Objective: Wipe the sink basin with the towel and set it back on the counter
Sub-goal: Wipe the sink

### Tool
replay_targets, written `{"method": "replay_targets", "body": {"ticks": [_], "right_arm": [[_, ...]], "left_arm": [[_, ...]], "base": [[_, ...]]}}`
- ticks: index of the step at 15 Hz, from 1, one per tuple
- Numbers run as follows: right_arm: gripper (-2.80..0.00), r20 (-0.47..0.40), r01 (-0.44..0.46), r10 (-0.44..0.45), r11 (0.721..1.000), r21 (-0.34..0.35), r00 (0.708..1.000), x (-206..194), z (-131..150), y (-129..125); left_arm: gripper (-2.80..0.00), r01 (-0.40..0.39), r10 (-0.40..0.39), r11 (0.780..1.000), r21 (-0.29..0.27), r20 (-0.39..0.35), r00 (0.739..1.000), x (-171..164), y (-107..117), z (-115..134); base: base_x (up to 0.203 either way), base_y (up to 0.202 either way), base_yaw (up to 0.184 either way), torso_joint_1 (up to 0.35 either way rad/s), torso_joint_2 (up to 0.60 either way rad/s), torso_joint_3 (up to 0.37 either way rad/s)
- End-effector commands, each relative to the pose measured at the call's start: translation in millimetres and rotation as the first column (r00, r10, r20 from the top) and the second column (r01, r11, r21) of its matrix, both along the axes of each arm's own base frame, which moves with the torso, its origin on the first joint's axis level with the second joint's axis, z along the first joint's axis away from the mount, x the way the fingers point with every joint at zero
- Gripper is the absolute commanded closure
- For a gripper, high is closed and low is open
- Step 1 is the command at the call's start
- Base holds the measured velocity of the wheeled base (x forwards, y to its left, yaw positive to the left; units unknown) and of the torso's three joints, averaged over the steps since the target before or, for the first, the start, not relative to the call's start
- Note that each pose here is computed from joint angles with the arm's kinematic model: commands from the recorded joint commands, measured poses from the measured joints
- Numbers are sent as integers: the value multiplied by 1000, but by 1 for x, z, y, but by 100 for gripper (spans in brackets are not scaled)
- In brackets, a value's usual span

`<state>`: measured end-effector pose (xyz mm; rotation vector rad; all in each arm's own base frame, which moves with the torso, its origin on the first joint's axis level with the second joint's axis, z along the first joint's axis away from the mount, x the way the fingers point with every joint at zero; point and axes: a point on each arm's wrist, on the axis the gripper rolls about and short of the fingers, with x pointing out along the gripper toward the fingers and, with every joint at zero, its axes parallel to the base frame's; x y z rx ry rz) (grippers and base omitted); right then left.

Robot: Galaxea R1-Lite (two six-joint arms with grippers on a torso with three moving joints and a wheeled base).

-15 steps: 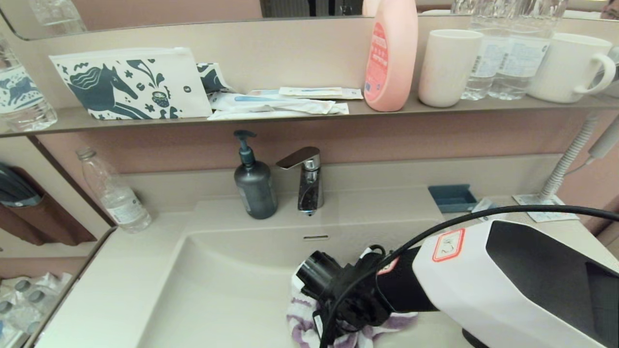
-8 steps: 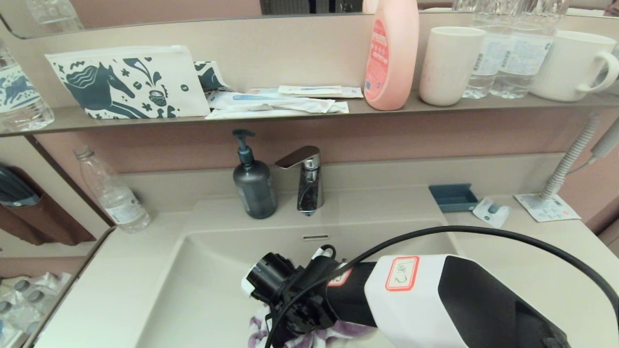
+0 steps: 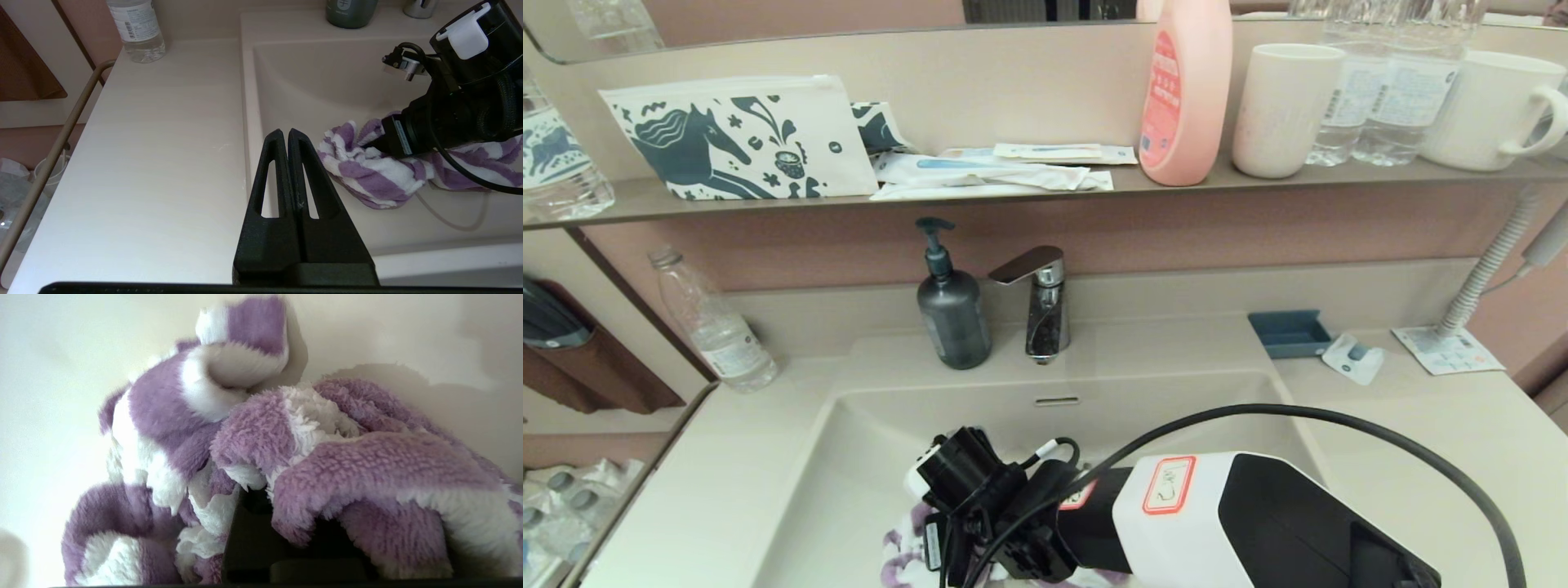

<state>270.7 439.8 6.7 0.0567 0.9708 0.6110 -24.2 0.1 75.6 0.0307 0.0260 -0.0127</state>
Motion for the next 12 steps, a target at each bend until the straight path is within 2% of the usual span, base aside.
{"method": "replay_targets", "body": {"ticks": [1, 3, 6, 9, 12], "right_arm": [[0, 28, 25, -27, 997, 77, 999, 1, 18, 2], [0, 31, 29, -32, 996, 86, 999, -2, 39, -6], [0, 4, 37, -37, 998, 42, 999, -14, 74, -29], [0, -28, 59, -59, 998, -13, 998, -26, 94, -64], [0, -37, 71, -72, 997, -29, 997, -45, 120, -102]], "left_arm": [[0, 0, 0, 1000, 0, -1, 1000, 0, 0, 0], [0, 0, 0, 1000, 2, -1, 1000, 0, 0, 0], [0, 0, 0, 1000, 0, -1, 1000, 0, 0, 0], [0, 0, 0, 1000, 0, -1, 1000, 0, 0, 0], [0, 0, 0, 1000, 0, -1, 1000, 0, 0, 0]], "base": [[0, 0, 0, 0, 0, 0], [0, 0, 0, 0, 0, 0], [0, 0, 0, 0, 0, 0], [0, 0, 0, 0, 0, 0], [0, 0, 0, 0, 0, 0]]}}
